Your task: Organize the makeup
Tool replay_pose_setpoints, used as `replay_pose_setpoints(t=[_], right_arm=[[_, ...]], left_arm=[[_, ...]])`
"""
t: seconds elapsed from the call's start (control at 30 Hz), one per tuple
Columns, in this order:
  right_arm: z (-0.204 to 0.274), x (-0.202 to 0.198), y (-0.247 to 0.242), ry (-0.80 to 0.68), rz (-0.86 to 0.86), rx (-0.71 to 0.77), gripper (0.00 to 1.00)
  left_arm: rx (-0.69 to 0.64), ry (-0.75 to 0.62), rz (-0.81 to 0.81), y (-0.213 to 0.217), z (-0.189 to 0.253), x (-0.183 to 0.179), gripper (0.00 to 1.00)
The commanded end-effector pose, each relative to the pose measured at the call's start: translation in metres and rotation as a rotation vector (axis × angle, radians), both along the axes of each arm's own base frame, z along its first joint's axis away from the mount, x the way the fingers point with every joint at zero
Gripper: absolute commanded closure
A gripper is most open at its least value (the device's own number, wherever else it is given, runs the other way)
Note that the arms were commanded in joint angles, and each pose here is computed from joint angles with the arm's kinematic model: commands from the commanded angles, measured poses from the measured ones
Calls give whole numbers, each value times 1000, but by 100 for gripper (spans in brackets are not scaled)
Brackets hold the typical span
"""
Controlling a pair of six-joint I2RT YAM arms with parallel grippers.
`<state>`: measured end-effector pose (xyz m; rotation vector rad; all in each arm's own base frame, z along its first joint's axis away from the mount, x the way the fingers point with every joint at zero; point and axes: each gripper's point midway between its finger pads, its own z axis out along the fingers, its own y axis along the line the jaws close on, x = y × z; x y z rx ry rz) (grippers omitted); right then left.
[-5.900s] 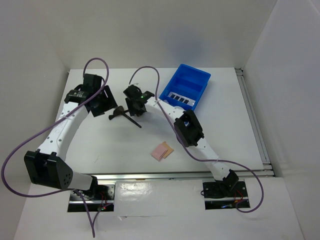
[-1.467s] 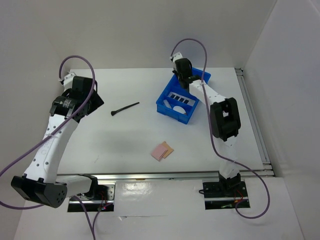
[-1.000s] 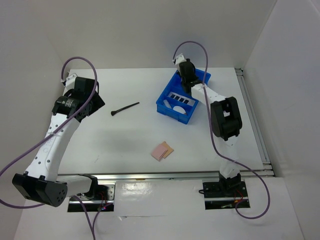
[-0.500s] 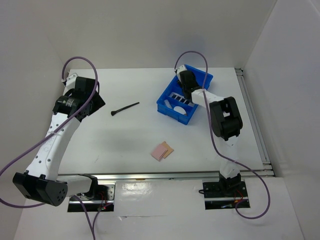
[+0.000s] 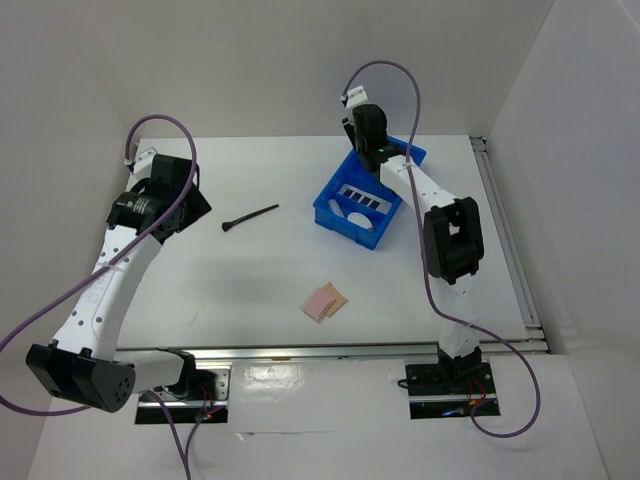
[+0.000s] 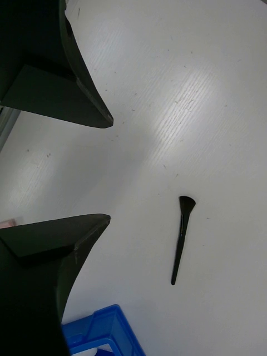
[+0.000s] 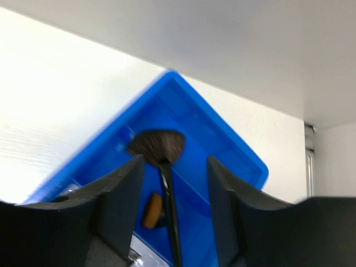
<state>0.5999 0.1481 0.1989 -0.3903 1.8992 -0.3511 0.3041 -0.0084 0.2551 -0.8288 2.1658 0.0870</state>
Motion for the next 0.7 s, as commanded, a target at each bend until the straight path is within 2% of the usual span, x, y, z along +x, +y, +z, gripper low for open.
replay_pose_setpoints(t=[0.0,0.07,0.13,0.27,0.33,0.4,0.47,0.67], right_arm=[[34,-7,20,-14,9,95,52],[18,-6,15,57,-11,102,62],[2,-9,-2,130,-70,115,65],[-33,-6,-20,253,-113,118,38],[-50,-7,-29,296,-114,122,31],[-58,-6,-42,318,-138,152,29],[-77,-8,-45,364,-139,161,29],[-93,-7,-45,393,-122,177,30]], left_arm=[[6,-38,-11,1,9,3,24],[4,-47,-11,2,11,1,24],[6,-38,-11,2,8,0,24],[6,-38,-11,2,6,1,24],[-1,-37,-17,0,5,1,24],[-1,-37,-17,0,5,1,24],[-1,-37,-17,0,5,1,24],[1,-28,-17,0,3,3,24]])
